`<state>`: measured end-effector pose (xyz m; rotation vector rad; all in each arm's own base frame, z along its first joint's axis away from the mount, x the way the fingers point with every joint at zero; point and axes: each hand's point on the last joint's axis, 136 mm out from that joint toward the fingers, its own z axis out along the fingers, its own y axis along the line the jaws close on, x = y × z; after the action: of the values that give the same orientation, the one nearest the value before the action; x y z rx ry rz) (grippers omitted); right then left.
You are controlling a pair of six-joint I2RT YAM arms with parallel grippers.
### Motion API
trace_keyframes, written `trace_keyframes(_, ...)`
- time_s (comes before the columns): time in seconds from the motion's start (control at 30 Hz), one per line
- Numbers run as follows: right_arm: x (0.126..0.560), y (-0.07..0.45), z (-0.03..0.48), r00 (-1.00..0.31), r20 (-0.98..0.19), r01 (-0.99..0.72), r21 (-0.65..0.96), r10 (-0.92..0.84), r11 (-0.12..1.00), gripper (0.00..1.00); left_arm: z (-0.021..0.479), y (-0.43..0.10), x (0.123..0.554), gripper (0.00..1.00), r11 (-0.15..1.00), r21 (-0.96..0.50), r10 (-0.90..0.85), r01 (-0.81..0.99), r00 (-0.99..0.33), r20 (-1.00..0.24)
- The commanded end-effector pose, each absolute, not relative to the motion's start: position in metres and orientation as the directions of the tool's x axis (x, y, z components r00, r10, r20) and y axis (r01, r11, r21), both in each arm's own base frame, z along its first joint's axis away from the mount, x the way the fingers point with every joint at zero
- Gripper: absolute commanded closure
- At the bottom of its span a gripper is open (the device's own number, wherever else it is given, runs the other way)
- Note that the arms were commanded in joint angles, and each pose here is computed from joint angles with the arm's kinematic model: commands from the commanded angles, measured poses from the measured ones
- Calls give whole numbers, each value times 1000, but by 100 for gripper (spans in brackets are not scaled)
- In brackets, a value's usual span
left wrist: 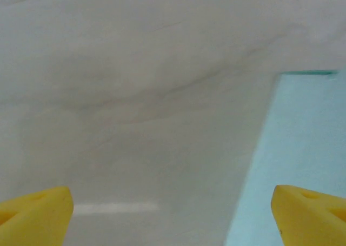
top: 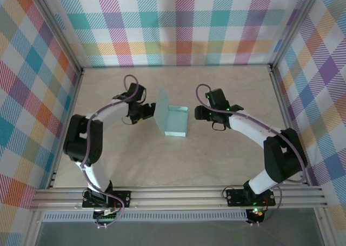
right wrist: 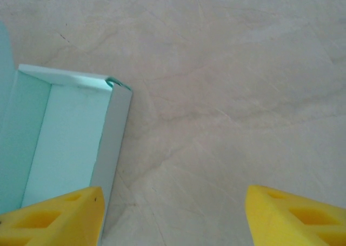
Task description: Fold the paper box
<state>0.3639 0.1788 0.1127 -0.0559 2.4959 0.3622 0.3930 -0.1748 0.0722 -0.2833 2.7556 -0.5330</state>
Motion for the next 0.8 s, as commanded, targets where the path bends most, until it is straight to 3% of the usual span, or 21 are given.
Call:
trace_keyframes(0.0, 362, 167, 128, -790, -606, -116, 294, 91, 949, 31, 77, -221, 399, 6, 904, -427, -132, -9, -957, -258)
trace_keyframes(0.47, 336, 112, 141, -765, -629, -70, 296, 140, 953, 29, 80, -345, 406, 6, 770, -617, 73, 160, -984, -165)
trace_keyframes(0.77, 350, 99, 137, -769, -595, -15, 382, 233, 924, 31, 118, -277, 432, 3, 883, -456, -71, 110, -929, -362)
